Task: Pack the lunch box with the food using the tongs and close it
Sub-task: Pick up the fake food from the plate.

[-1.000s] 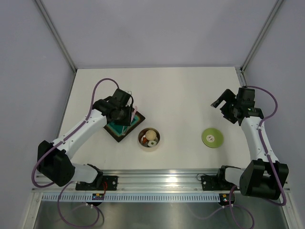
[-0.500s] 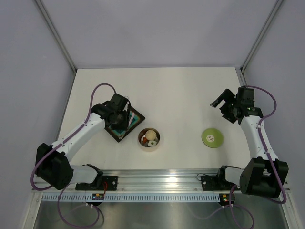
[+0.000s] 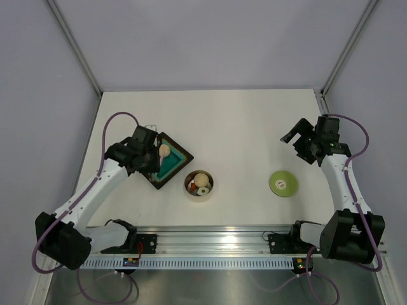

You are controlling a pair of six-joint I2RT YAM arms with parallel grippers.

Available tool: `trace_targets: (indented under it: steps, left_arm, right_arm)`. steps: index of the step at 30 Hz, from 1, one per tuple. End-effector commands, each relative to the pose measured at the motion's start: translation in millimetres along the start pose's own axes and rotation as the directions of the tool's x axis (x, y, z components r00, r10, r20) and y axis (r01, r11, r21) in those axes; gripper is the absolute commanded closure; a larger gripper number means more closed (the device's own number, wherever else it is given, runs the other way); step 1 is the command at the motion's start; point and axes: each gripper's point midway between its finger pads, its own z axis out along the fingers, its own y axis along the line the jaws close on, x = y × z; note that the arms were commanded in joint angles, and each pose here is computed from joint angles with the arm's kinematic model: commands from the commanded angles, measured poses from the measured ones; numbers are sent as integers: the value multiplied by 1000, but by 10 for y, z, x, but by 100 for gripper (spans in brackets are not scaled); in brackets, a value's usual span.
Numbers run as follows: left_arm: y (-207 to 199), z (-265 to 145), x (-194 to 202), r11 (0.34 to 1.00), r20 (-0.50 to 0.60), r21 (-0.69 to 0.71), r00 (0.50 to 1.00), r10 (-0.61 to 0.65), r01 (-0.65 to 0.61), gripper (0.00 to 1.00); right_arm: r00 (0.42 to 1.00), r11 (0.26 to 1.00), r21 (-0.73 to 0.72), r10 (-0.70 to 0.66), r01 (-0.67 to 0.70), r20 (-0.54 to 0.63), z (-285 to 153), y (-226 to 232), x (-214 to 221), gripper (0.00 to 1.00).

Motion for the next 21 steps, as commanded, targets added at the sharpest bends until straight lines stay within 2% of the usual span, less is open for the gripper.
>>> trace_targets:
  steps: [1, 5, 9, 13, 17, 21]
  left_arm:
    - [174, -292, -192, 998, 106, -27, 993, -56, 60, 84]
    - [407, -308, -199, 991, 110, -86, 989, -97, 107, 83]
    - [657, -113, -106, 968, 42, -166, 982, -183, 188, 85]
    - [649, -83, -90, 970, 26, -165, 983, -179, 181, 84]
    - [656, -42, -54, 973, 11, -165, 987, -163, 162, 77]
    - [656, 79, 20, 976, -34, -169, 989, -146, 138, 76]
  right_arm:
    - [999, 999, -39, -9, 10, 35, -25, 115, -133, 1]
    - [999, 998, -55, -8, 10, 39, -12, 154, -159, 0]
    - [999, 996, -84, 0, 4, 50, -28, 232, -209, 0]
    - [999, 996, -86, 1, 4, 53, -35, 226, -197, 1]
    - [999, 996, -83, -4, 8, 45, -21, 197, -155, 1]
    - [999, 996, -84, -2, 5, 35, -1, 192, -135, 1]
